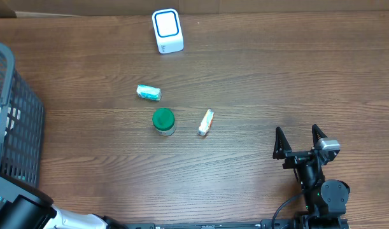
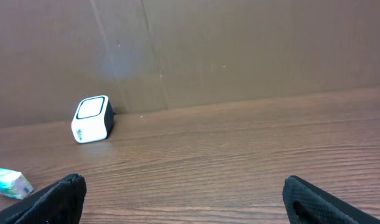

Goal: Scan the item barcode
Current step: 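Reach the left gripper into the basket toward the green wipes pack, then grasp the green wipes pack in the basket with the left gripper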

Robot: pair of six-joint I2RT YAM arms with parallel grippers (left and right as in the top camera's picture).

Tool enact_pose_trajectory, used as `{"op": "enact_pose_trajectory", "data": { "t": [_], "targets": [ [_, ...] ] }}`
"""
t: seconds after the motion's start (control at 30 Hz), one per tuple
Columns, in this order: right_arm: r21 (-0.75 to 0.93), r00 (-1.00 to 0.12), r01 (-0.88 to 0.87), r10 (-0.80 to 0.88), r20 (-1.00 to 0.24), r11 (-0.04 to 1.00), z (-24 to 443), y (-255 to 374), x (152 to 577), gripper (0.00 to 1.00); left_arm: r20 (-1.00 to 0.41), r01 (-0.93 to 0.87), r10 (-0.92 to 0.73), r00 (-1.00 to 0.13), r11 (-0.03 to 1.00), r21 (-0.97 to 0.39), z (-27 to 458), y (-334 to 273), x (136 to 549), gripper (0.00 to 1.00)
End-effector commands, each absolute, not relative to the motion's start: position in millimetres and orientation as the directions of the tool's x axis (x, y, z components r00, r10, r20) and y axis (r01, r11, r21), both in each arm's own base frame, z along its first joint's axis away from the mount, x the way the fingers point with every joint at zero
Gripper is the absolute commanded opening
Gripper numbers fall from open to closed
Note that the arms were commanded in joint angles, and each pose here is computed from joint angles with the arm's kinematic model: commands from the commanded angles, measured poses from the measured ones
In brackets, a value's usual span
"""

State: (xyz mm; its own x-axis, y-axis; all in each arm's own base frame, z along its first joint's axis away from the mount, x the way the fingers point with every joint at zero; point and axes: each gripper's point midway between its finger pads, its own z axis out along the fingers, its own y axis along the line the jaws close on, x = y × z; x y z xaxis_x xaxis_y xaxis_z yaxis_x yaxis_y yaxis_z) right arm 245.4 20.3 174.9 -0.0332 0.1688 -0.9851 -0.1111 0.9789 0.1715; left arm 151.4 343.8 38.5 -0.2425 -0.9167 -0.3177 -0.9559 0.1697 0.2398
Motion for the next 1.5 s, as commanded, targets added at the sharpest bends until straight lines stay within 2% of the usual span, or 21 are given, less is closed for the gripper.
{"op": "enact_pose_trajectory", "data": {
  "t": [0.0, 0.03, 0.07, 0.3, 0.47, 0.6, 0.7, 0.87, 1.0, 1.13, 1.27, 1.47],
  "targets": [
    [0.170, -0.029, -0.106, 0.168, -0.985, 0.980, 173, 20, 246, 1.00, -0.283, -0.952, -0.927, -0.245, 0.174, 0.253, 23, 333, 144, 0.18],
    [0.170, -0.029, -0.107, 0.168, -0.985, 0.980, 173, 20, 246, 1.00, -0.283, -0.952, -0.927, -0.245, 0.174, 0.253, 23, 333, 144, 0.07],
    [0.170, -0.029, -0.107, 0.168, -0.985, 0.980, 173, 20, 246, 1.00, -0.287, -0.952, -0.926, -0.244, 0.174, 0.251, 23, 333, 144, 0.04],
    [0.170, -0.029, -0.106, 0.168, -0.985, 0.980, 173, 20, 246, 1.00, -0.285, -0.952, -0.926, -0.248, 0.179, 0.247, 29, 335, 148, 0.04],
    [0.170, -0.029, -0.107, 0.168, -0.985, 0.980, 173, 20, 246, 1.00, -0.287, -0.960, -0.922, -0.259, 0.213, 0.183, 57, 341, 172, 0.04],
    [0.170, -0.029, -0.107, 0.168, -0.985, 0.980, 173, 20, 246, 1.00, -0.328, -0.965, -0.909, -0.258, 0.230, 0.122, 104, 355, 196, 0.04],
    [0.170, -0.029, -0.107, 0.168, -0.985, 0.980, 173, 20, 246, 1.00, -0.365, -0.965, -0.897, -0.249, 0.261, 0.017, 147, 362, 221, 0.04],
    [0.170, -0.029, -0.106, 0.168, -0.985, 0.980, 173, 20, 246, 1.00, -0.410, -0.893, -0.881, -0.237, 0.364, -0.265, 227, 352, 273, 0.04],
    [0.170, -0.029, -0.106, 0.168, -0.985, 0.980, 173, 20, 246, 1.00, -0.433, -0.766, -0.871, -0.233, 0.439, -0.471, 291, 328, 304, 0.04],
    [0.170, -0.029, -0.107, 0.168, -0.985, 0.980, 173, 20, 246, 1.00, -0.451, -0.616, -0.858, -0.246, 0.498, -0.611, 352, 296, 321, 0.04],
    [0.170, -0.029, -0.106, 0.168, -0.985, 0.980, 173, 20, 246, 1.00, -0.490, -0.511, -0.823, -0.289, 0.565, -0.648, 392, 258, 329, 0.04],
    [0.170, -0.029, -0.106, 0.168, -0.985, 0.980, 173, 20, 246, 1.00, -0.619, -0.411, -0.706, -0.345, 0.706, -0.577, 433, 202, 342, 0.04]
  ]
}}
